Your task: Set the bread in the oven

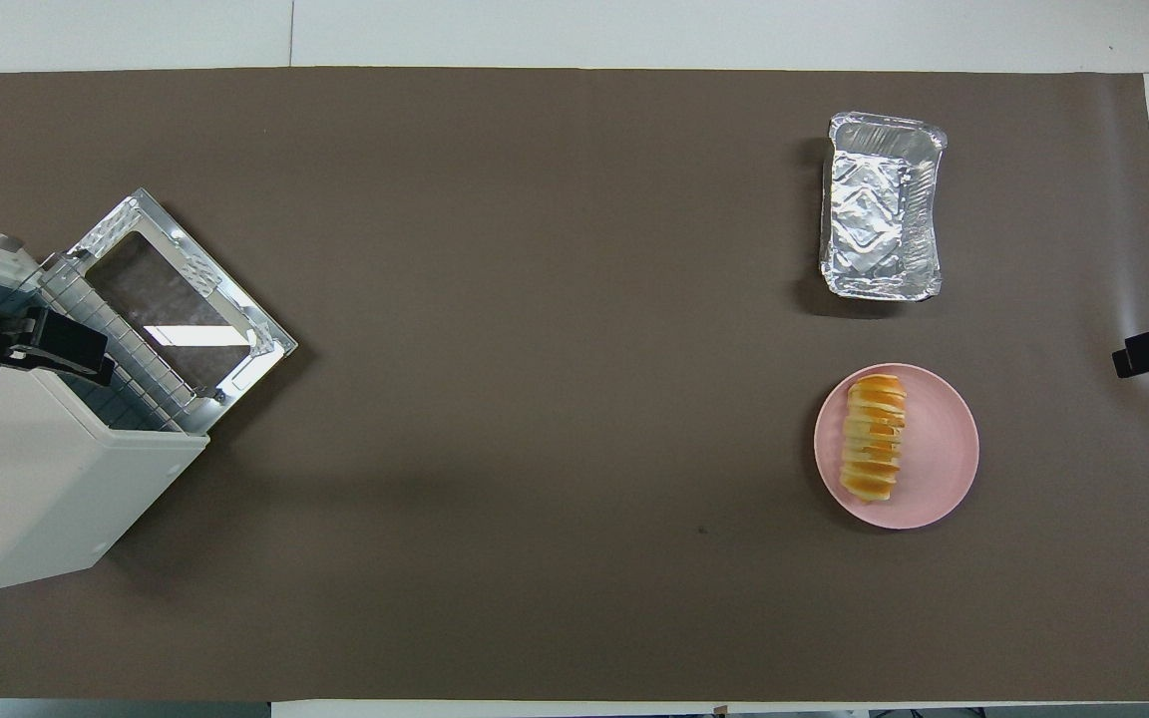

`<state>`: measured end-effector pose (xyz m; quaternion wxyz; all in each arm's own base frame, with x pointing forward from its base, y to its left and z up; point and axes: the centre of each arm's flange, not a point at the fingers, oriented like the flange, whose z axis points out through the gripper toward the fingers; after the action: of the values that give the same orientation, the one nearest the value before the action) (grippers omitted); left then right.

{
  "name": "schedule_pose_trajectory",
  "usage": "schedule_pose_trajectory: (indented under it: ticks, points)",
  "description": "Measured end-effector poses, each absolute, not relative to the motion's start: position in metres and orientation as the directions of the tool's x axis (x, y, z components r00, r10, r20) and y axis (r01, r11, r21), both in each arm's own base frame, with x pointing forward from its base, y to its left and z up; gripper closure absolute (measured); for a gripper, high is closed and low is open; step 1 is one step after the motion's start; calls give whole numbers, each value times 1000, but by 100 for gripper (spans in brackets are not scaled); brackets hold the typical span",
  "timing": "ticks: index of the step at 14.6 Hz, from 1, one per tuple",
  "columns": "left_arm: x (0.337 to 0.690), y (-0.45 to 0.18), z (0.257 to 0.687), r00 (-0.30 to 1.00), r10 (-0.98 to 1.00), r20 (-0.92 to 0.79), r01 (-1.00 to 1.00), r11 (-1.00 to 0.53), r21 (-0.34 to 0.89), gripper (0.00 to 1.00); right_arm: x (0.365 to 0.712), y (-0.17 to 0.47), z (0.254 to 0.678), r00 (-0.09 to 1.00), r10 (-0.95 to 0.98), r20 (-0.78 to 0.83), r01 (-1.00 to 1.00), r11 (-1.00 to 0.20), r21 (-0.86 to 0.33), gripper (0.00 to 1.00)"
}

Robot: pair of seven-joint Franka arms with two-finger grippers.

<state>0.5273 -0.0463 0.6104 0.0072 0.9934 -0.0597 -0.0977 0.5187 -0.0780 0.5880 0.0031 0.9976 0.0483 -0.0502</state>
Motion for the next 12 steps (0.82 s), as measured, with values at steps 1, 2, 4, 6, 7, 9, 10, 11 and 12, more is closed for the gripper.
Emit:
schedule_pose_trajectory:
  ticks: [1,2,4,6,7,9,10,11,12]
  points:
    - [527,-46,610,974,-120,-193,-117,-993,26,0,519,-74,580,990,95,-99,96,-995,2,0]
    - [527,-46,610,974,-120,-193,-117,-993,26,0,518,-66,568,992,82,-92,83,-997,6,0]
    - [527,-46,610,974,-120,-193,-117,-993,26,0,510,-40,538,995,51,-84,52,-999,14,0]
    - [527,-46,610,974,-120,-193,-117,-993,26,0,499,-9,508,995,23,-96,25,-999,20,0]
    - [527,-46,610,974,-120,-193,-117,-993,26,0,495,1,494,995,13,-94,15,-1000,21,0]
    - [527,-46,610,974,-120,-193,-117,-993,26,0,491,10,463,997,7,-73,9,-1000,16,0]
    - [527,-46,610,974,-120,-193,-117,-993,26,0,489,13,446,998,2,-60,3,-1000,14,0]
    - [527,-46,610,974,-120,-193,-117,-993,26,0,486,16,430,999,1,-52,1,-1000,13,0]
    - [527,-46,610,974,-120,-193,-117,-993,26,0,484,23,416,999,-2,-50,-1,-1000,13,0]
